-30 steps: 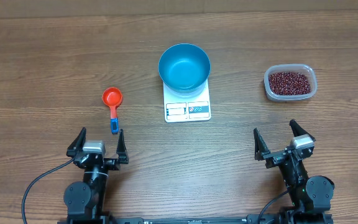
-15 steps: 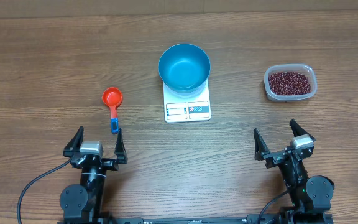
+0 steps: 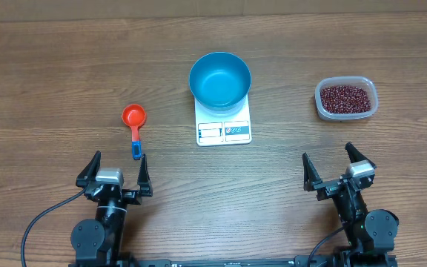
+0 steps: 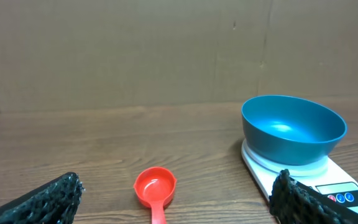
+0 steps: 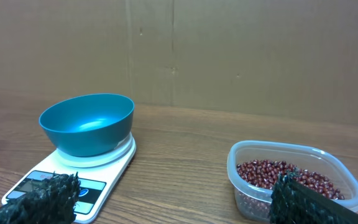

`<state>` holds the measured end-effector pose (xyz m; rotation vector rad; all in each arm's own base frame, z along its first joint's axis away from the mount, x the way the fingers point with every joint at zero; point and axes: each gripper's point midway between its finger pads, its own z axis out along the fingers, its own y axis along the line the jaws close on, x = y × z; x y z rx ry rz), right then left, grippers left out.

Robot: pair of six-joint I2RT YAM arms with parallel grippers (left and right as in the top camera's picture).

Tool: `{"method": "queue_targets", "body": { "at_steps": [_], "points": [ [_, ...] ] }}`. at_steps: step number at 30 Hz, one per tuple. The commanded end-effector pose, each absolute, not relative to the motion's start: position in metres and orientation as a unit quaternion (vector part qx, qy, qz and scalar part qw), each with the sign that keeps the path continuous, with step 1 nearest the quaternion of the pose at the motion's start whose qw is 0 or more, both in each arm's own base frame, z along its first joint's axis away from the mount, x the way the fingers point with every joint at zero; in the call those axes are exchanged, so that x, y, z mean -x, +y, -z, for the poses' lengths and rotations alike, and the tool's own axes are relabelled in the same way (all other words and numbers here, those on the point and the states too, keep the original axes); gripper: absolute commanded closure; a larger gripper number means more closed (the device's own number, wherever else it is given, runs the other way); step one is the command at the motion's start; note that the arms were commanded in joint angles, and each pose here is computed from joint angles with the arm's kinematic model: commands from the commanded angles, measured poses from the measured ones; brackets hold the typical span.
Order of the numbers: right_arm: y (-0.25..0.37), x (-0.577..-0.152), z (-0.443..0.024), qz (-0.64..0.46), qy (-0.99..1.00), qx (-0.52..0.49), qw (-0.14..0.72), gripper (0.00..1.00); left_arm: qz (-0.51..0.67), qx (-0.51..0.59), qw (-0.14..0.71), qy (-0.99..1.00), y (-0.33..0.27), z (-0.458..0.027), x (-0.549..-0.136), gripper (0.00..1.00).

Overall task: Scoop item into bowl and weigh 150g on scale
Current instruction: 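Move the left gripper over the red scoop and grasp its cup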

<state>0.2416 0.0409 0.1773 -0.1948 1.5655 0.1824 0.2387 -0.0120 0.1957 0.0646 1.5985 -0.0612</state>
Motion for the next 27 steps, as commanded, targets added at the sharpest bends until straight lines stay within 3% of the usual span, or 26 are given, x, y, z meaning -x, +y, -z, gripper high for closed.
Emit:
{"method": "queue_targets", "body": {
  "at_steps": [1,14,27],
  "points": [
    [0.038,-0.242,-0.175,-0.075,0.703,0.082,0.702,0.0,0.027,-0.044,0.714,0.698,-0.016,-0.216,-0.234,0.0],
    [0.038,-0.242,-0.175,-0.075,0.703,0.082,0.702,0.0,0.042,-0.055,0.69,0.721,-0.022,-0.227,-0.243,0.0],
    [0.038,-0.242,-0.175,-0.075,0.703,0.082,0.702,0.0,0.093,-0.082,0.606,0.786,-0.039,-0.253,-0.285,0.0]
  ]
}}
